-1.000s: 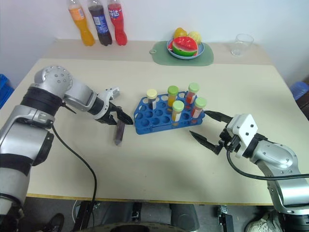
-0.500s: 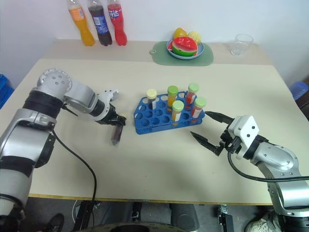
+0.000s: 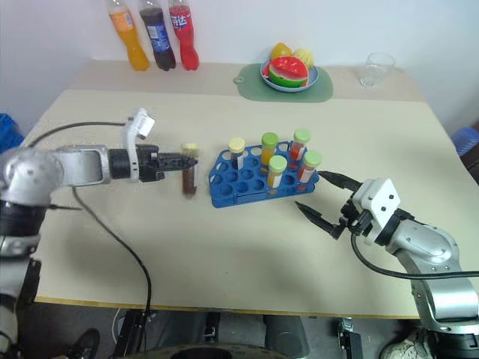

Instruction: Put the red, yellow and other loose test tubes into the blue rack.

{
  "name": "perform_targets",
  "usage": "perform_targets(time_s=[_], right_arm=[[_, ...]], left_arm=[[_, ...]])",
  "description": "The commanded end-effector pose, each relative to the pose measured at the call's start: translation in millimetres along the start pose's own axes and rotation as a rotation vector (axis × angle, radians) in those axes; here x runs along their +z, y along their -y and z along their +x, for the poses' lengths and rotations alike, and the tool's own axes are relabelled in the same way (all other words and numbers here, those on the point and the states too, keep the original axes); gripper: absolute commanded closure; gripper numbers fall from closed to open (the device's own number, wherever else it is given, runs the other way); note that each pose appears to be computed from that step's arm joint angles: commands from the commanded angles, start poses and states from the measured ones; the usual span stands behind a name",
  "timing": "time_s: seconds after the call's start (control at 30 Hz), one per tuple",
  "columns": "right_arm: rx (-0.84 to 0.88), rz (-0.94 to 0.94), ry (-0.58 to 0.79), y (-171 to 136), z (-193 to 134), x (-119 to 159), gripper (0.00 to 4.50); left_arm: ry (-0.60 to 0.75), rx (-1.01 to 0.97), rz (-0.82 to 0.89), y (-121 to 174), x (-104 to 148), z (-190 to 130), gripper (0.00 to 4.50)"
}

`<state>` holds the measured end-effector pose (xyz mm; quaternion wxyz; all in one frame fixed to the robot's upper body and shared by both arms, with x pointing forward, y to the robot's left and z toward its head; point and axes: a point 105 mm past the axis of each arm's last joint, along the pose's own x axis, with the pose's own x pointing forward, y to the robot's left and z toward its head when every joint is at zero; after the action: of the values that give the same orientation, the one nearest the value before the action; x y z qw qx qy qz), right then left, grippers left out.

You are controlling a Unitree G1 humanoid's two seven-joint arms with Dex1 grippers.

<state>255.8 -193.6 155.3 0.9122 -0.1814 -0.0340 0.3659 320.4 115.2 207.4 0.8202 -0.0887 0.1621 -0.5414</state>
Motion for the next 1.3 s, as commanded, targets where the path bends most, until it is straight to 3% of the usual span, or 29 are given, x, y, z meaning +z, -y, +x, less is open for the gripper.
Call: perform_targets(time_s=[0.03,0.17,0.27,0.47,0.83,1.13,1.3], right_arm=[[-0.056,-0.015,0.028,2,-5,1,0.30],[-0.138,0.000,0.019,2,-12,-10,0.30],[-0.189,0.013,0.020,2,-15,-13,0.30],[-0.270,0.002,-0.006,-3,-19,-19,0.30],[-0.336,-0.006,-0.018,-8,-24,-18,0.30],[-0.322,-0.006,-0.026,-10,-21,-15,0.30],[-0.237,0.009,-0.082,-28,-32,-17,0.30]], left_arm=[[0.189,-0.184,0.154,14,32,2,3.72],[0.343,-0.322,0.361,21,40,17,3.72],[0.366,-0.392,0.421,22,38,28,3.72],[0.303,-0.449,0.503,14,26,60,3.72],[0.172,-0.457,0.625,1,-14,80,3.72],[0.164,-0.373,0.685,-10,-24,88,3.72],[0.169,-0.373,0.681,-10,-27,90,3.72]])
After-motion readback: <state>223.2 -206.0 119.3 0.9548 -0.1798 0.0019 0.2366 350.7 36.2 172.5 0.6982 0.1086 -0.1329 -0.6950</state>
